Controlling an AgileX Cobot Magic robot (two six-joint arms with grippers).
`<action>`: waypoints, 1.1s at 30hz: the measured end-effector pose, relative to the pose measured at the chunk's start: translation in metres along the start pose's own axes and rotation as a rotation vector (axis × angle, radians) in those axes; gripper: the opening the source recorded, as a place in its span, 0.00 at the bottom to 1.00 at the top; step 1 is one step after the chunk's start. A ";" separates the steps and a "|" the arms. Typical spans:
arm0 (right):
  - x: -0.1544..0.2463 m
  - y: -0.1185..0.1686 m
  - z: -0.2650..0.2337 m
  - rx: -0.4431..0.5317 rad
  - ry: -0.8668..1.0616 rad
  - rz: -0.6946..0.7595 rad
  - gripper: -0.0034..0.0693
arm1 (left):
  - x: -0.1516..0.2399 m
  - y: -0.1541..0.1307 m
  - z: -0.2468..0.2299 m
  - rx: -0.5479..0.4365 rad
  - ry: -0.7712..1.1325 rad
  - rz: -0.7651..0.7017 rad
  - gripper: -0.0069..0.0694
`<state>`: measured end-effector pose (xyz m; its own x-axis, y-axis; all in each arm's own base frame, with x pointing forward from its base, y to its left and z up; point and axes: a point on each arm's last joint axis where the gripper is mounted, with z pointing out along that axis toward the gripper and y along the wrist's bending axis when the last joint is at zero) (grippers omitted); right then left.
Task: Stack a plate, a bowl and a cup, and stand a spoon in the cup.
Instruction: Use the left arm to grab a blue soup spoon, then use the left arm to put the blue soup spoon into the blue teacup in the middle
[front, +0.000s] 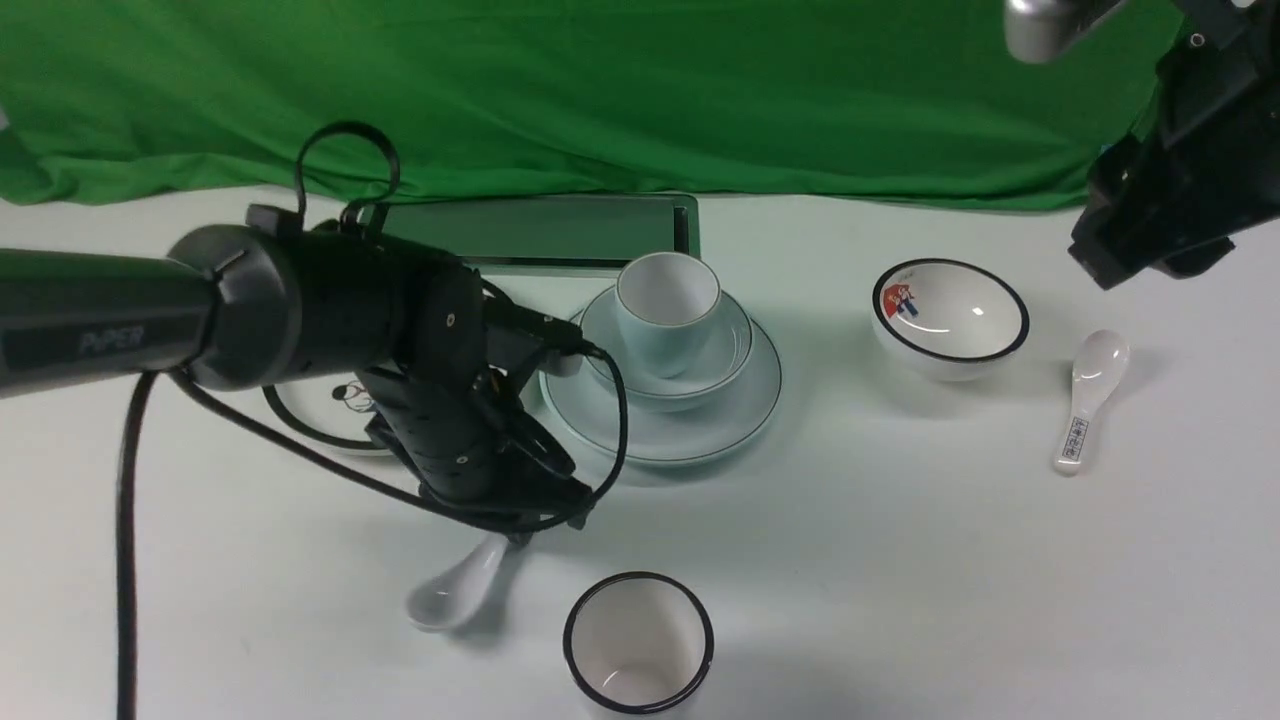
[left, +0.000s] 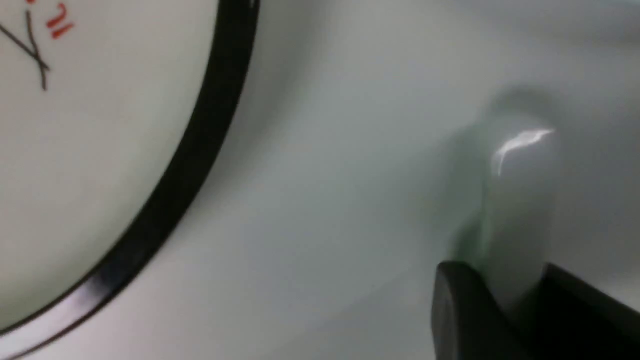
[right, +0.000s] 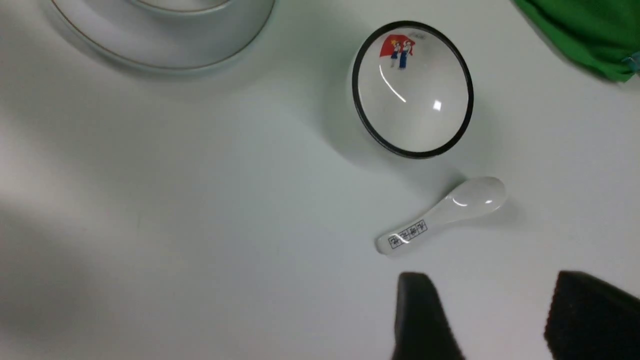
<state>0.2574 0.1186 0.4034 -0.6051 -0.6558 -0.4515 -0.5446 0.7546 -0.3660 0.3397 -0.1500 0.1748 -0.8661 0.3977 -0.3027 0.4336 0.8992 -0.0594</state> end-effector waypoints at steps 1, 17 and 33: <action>0.000 0.000 0.000 0.000 -0.001 0.000 0.57 | -0.002 -0.001 -0.013 -0.002 -0.035 0.005 0.19; -0.007 -0.002 0.000 0.018 -0.072 -0.002 0.57 | -0.071 -0.010 -0.119 -0.006 -1.050 -0.144 0.19; -0.009 -0.002 0.000 0.023 -0.096 -0.002 0.56 | -0.088 -0.026 -0.017 -0.055 -1.130 -0.038 0.23</action>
<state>0.2635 0.1228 0.4085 -0.5450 -0.6528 -0.5261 -0.5320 0.7542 -0.3848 0.4006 -0.2054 0.2193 -0.1451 0.0017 -0.9894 0.3764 0.9249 -0.0536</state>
